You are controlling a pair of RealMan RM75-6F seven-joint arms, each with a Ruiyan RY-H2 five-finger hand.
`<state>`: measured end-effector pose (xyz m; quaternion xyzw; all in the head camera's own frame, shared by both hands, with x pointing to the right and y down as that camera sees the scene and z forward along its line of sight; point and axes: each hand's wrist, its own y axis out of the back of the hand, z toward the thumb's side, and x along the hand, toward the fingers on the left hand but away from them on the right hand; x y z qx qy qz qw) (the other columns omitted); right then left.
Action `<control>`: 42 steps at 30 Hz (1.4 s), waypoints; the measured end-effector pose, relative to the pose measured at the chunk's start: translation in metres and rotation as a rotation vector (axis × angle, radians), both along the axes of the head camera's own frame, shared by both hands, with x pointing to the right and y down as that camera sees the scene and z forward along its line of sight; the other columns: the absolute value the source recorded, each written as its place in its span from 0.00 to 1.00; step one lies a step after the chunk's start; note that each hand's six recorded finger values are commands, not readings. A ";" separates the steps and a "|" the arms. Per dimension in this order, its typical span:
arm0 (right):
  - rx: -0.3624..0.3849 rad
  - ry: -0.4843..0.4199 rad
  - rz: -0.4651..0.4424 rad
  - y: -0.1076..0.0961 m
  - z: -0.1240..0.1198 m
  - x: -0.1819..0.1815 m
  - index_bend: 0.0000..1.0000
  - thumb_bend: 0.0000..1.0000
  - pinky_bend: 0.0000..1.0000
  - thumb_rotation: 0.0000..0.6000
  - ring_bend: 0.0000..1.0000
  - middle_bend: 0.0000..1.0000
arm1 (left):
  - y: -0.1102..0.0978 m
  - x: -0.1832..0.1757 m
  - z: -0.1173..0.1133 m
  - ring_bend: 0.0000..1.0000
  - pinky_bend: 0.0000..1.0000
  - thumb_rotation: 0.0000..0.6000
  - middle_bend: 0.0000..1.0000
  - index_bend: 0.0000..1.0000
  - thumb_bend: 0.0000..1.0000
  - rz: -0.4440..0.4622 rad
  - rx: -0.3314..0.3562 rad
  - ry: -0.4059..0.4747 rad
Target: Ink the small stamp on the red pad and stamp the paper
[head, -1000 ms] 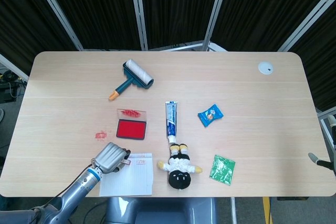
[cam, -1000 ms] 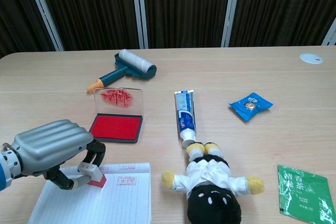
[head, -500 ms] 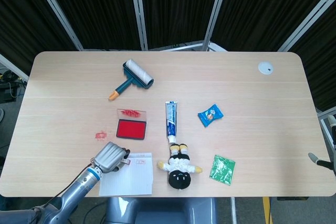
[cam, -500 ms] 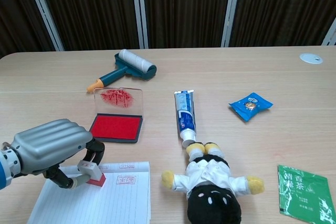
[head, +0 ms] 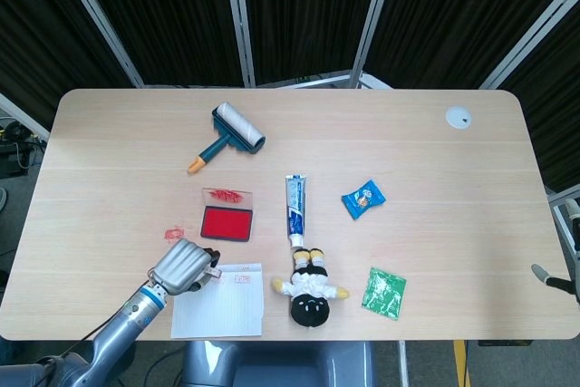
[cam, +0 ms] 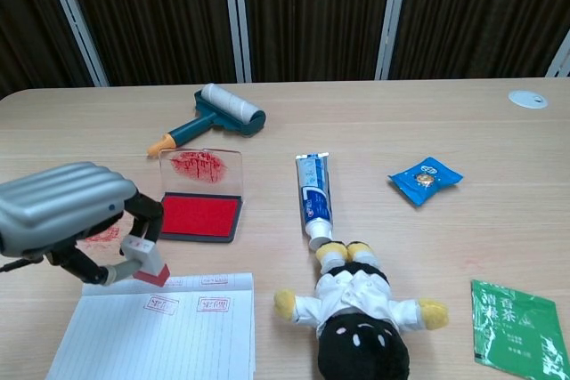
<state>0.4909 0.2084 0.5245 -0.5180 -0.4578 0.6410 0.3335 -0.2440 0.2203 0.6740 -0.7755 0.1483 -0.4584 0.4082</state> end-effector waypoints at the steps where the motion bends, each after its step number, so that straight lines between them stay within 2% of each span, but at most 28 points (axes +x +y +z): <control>1: 0.001 -0.001 -0.001 0.000 0.000 0.000 0.00 0.00 0.00 1.00 0.00 0.00 | -0.004 -0.002 -0.004 0.83 0.88 1.00 0.58 0.63 0.45 -0.009 0.007 0.005; 4: 0.001 -0.002 -0.003 0.001 -0.001 -0.001 0.00 0.00 0.00 1.00 0.00 0.00 | -0.019 -0.011 -0.016 0.83 0.88 1.00 0.58 0.63 0.45 -0.050 0.028 0.017; 8: 0.001 -0.002 -0.006 0.001 -0.001 -0.002 0.00 0.00 0.00 1.00 0.00 0.00 | -0.032 -0.023 -0.017 0.83 0.88 1.00 0.58 0.63 0.45 -0.112 0.023 0.018; 24: -0.018 0.015 -0.008 0.001 0.006 -0.003 0.00 0.00 0.00 1.00 0.00 0.00 | -0.054 -0.074 0.032 0.83 0.88 1.00 0.58 0.63 0.45 -0.239 -0.052 -0.099; 33: -0.026 0.023 -0.006 0.001 0.009 -0.002 0.00 0.00 0.00 1.00 0.00 0.00 | -0.058 -0.079 0.056 0.82 0.88 1.00 0.58 0.63 0.45 -0.270 -0.081 -0.113; 42: -0.028 0.026 -0.003 0.001 0.010 -0.001 0.00 0.00 0.00 1.00 0.00 0.00 | -0.058 -0.080 0.065 0.82 0.88 1.00 0.57 0.62 0.45 -0.275 -0.079 -0.126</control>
